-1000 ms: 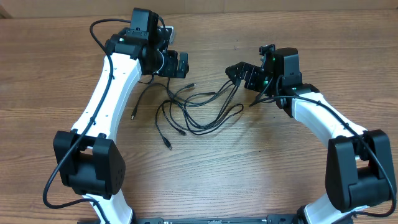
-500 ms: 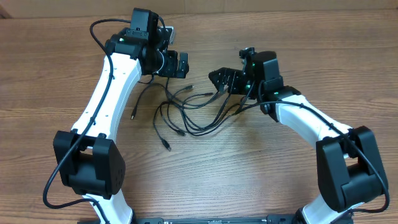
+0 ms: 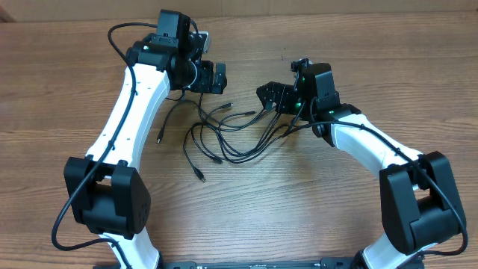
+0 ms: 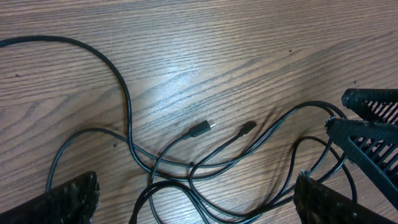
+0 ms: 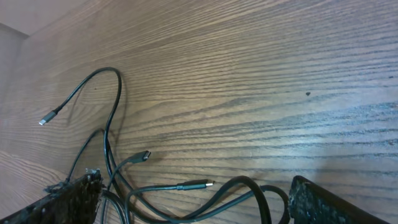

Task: Untangle cables

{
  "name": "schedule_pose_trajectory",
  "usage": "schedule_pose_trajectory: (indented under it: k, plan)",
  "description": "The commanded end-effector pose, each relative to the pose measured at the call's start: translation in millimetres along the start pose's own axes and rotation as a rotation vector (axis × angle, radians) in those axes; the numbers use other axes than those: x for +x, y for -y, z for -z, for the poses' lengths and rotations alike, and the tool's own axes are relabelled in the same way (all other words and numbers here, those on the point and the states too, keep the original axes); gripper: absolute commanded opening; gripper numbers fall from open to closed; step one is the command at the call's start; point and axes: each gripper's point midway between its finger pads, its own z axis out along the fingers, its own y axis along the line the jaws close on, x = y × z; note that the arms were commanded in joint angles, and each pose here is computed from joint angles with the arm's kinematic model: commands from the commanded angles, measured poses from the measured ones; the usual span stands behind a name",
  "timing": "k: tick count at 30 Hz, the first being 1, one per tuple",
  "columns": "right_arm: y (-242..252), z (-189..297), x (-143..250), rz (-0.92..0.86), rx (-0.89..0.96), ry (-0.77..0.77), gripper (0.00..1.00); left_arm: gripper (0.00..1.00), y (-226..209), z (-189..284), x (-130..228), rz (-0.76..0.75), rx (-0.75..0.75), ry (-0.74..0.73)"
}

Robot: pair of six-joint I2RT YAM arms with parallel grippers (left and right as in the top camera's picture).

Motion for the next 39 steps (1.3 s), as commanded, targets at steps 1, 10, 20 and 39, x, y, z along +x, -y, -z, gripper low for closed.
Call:
schedule_pose_trajectory:
  k: [1,10,20,39]
  plan:
    - [4,0,-3,-0.003,0.018,0.008,0.94,1.0,5,9,-5,-0.001,0.006,0.025]
    - [5,-1,3,-0.007,0.025,-0.015,0.89,1.0,5,9,-5,-0.001,0.006,0.025]
    - [8,0,13,-0.019,0.036,-0.057,0.8,1.0,5,9,-5,-0.001,0.006,0.025]
    - [-14,-5,23,0.017,-0.012,-0.076,0.5,1.0,5,9,-5,-0.002,0.006,0.025]
